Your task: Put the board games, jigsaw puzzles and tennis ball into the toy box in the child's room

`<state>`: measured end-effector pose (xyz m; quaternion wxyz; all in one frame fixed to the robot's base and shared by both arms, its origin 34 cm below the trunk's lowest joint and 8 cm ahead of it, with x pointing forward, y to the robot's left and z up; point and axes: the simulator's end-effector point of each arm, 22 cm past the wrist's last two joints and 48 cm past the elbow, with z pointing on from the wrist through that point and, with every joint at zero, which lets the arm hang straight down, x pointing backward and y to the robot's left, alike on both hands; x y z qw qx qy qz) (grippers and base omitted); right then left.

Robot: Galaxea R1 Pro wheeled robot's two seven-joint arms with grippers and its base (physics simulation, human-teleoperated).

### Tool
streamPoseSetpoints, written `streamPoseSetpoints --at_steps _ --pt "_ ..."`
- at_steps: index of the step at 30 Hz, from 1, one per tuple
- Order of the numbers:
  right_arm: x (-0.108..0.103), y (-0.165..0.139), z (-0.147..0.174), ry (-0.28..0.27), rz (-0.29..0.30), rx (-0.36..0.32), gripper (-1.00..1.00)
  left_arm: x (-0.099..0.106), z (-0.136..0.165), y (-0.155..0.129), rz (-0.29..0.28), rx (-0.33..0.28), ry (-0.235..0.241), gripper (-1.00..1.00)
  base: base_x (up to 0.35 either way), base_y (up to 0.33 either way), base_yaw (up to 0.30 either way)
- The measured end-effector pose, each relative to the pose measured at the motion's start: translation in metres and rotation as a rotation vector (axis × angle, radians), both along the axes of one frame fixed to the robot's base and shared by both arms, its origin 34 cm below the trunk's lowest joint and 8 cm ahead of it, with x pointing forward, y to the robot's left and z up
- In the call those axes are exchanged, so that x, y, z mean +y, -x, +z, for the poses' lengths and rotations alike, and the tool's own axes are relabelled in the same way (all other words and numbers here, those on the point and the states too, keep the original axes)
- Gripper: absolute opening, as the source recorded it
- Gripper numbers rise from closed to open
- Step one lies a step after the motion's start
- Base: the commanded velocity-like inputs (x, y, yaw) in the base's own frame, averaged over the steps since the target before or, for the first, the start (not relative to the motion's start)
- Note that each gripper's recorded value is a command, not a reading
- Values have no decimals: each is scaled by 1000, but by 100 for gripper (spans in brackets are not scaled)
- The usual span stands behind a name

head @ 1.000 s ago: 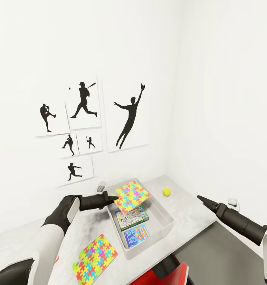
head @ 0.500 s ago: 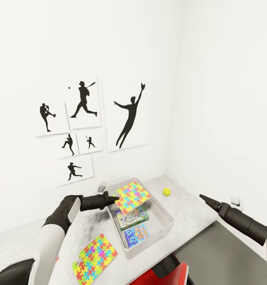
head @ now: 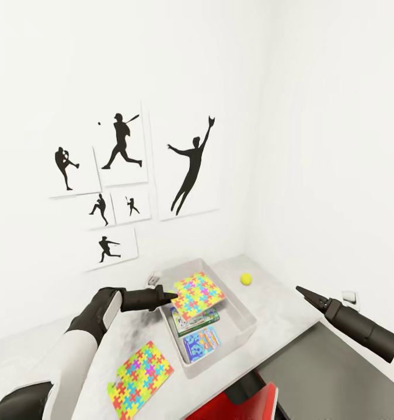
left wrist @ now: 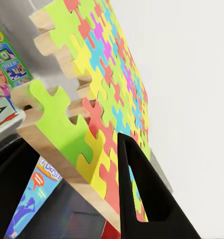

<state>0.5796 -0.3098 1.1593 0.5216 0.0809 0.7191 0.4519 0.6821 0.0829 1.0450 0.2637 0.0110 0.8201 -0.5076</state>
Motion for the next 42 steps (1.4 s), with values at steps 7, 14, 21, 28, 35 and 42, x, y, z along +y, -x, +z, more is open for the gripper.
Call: streamPoseSetpoints --at_steps 7,14,21,28,35,42 --pt "0 -2 -6 -1 0 12 100 -9 -11 3 -19 14 -26 -100 0 0 0" --pt "0 -4 -11 -1 0 24 100 -10 -18 3 -20 26 -30 -100 0 0 0" --pt "0 -5 -17 -3 1 36 100 -4 -35 -1 5 50 -81 -100 0 0 0" --pt "0 -7 -22 -4 1 47 100 -15 -43 0 -1 66 -84 -100 0 0 0" --pt "0 -8 -28 -5 1 58 100 -20 -49 1 -6 77 -81 -100 0 0 0" --pt "1 -10 -33 -5 1 69 100 -35 -59 9 -55 81 -114 -100 0 0 0"
